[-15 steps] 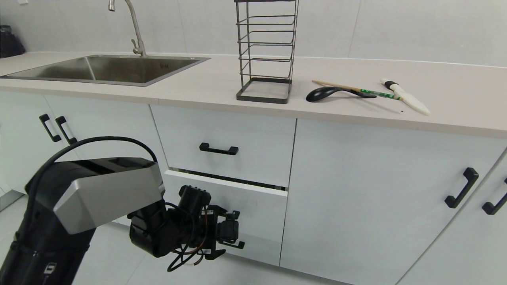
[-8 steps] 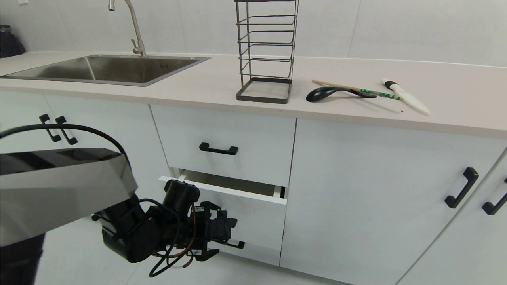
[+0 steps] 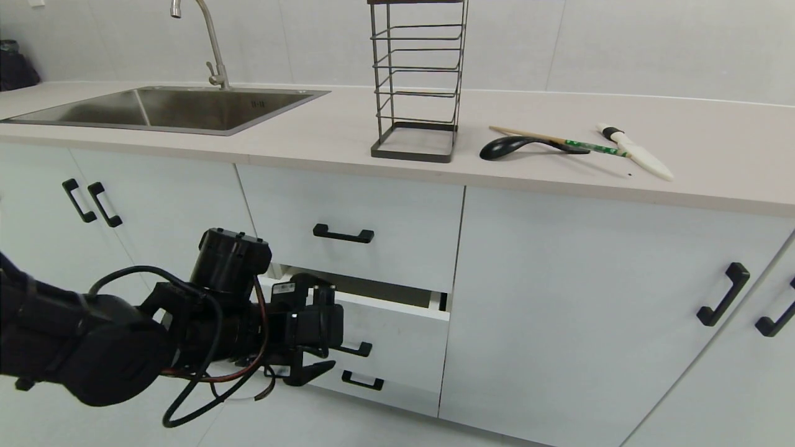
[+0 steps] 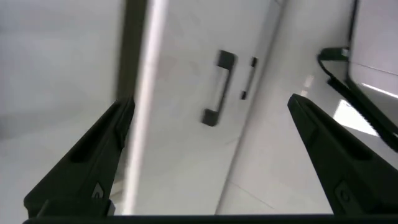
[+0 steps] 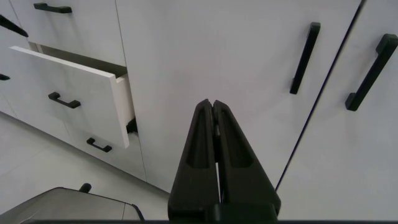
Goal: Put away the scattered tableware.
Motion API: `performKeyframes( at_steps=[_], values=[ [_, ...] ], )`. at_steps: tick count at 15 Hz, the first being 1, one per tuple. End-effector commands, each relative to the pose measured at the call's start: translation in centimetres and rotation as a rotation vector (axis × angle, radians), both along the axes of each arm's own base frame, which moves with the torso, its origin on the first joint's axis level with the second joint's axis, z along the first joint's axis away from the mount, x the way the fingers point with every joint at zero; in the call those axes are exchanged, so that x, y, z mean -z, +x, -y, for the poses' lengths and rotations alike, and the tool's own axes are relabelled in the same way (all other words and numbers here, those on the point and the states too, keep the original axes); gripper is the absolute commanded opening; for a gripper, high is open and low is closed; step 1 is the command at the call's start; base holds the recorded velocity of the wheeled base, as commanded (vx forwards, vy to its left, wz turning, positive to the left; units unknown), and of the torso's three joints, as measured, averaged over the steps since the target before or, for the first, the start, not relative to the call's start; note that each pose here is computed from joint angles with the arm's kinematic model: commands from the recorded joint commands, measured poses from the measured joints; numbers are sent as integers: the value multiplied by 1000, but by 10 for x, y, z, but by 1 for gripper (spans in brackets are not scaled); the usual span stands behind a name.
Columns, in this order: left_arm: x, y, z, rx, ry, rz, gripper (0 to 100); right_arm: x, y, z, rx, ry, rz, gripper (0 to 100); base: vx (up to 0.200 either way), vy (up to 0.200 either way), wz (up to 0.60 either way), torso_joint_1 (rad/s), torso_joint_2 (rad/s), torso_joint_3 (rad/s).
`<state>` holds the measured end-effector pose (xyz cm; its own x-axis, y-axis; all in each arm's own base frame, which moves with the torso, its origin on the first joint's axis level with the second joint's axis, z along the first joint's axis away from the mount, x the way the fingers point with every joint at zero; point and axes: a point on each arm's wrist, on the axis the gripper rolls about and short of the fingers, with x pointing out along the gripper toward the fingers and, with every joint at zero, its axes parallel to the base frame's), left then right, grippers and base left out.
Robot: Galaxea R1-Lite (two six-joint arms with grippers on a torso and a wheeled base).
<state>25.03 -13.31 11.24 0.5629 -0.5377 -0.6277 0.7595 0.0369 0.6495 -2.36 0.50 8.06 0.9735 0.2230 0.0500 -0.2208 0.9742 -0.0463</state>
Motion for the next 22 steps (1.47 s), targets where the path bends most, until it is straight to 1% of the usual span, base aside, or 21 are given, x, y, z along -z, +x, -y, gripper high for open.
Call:
performKeyframes(
  at_steps=[1,2,3,4,6,11,15,17,19,20,22],
  values=[
    [5,21,2,-21,1,-2,100,0,0,0,-1,0,-1,0,0,0,0,0,0,0],
    [21,34,6,-23,19,-36,100,0,0,0,-1,0,-1,0,0,0,0,0,0,0],
    [39,45,10,-19,28,-64,100,0,0,0,-1,0,-1,0,0,0,0,0,0,0],
    [47,53,15,-18,22,-52,100,0,0,0,-1,0,-1,0,0,0,0,0,0,0],
    [58,69,22,-24,-2,-14,100,0,0,0,-1,0,-1,0,0,0,0,0,0,0],
    [80,76,24,-25,19,-55,100,0,0,0,-1,0,-1,0,0,0,0,0,0,0],
    [82,73,25,-16,24,-60,100,0,0,0,-1,0,-1,0,0,0,0,0,0,0],
    [68,61,19,-13,15,-49,100,0,0,0,-1,0,-1,0,0,0,0,0,0,0],
    [59,45,12,-13,14,-50,100,0,0,0,-1,0,-1,0,0,0,0,0,0,0],
    [57,40,10,-11,15,-52,100,0,0,0,-1,0,-1,0,0,0,0,0,0,0],
    [51,19,5,0,22,-63,100,0,0,0,-1,0,-1,0,0,0,0,0,0,0]
  ],
)
